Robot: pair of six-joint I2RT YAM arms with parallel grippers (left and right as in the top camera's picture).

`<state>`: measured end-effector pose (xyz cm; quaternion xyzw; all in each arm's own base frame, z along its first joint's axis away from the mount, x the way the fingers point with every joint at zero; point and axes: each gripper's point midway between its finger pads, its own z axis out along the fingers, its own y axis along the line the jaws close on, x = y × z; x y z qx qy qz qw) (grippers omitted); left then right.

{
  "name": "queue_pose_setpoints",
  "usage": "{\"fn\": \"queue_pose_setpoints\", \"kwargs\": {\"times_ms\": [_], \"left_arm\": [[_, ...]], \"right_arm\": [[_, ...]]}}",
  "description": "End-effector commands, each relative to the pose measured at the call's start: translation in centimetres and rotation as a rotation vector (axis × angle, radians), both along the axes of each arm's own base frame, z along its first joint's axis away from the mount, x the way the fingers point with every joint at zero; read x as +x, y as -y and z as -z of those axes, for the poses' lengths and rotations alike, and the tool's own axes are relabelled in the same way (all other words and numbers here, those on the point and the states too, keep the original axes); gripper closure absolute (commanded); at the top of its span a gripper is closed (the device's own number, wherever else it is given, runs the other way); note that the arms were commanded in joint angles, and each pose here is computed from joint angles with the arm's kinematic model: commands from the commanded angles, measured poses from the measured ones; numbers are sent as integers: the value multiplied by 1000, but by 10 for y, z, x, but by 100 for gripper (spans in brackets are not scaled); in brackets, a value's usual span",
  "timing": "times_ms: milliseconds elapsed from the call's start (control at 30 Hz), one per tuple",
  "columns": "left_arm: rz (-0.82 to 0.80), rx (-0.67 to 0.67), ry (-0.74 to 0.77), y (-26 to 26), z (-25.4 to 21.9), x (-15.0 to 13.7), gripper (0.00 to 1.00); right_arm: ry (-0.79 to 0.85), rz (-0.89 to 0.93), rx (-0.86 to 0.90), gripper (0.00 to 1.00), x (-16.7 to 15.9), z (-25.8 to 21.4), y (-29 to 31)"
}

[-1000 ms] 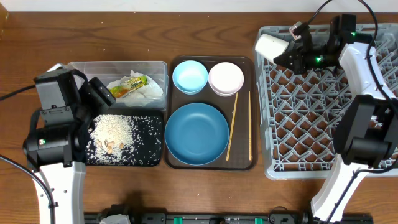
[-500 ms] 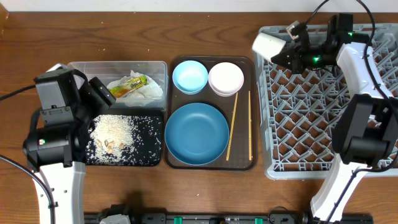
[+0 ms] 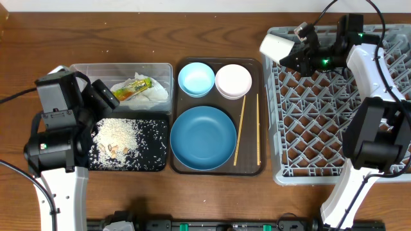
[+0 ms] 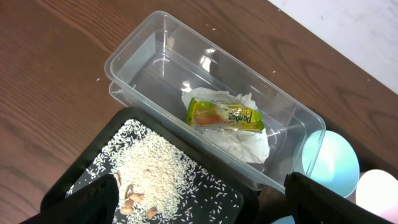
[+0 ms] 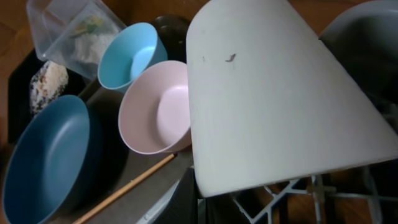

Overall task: Sort waste into correct bins and load items into the dishwasher rack
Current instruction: 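Carry the cup right and set it upside down in the rack's back-left, then move the right gripper back to the pink bowl on the tray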

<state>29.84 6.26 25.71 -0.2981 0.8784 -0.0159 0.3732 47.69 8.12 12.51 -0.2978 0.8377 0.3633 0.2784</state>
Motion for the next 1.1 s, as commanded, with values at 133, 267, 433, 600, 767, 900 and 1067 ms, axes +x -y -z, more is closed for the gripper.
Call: {"fn": "queue_pose_setpoints", "kwargs": {"times_ms": [133,267,433,600,767,900,1067], "left_arm": [[-10,13,1,-4,-3,0,12],[-10,13,1,-4,-3,0,12],[-10,13,1,-4,-3,0,12],[-10,13,1,-4,-3,0,12],[-10,13,1,-4,-3,0,12],[-10,13,1,-4,-3,0,12],[-9,13,1,-4,-3,0,12]], "right_arm": [[-36,-31,-65,99,-10,34,3],[-35,-34,-67,99,-11,38,2],[-56,-20,-129,99,-14,50,10],[-78,1,-152,99,-15,54,19],[-127,22,-191,99,-23,61,31],[-168,43,-218,99,-28,60,38],[-171,150,-207,99,-16,24,36]]}}
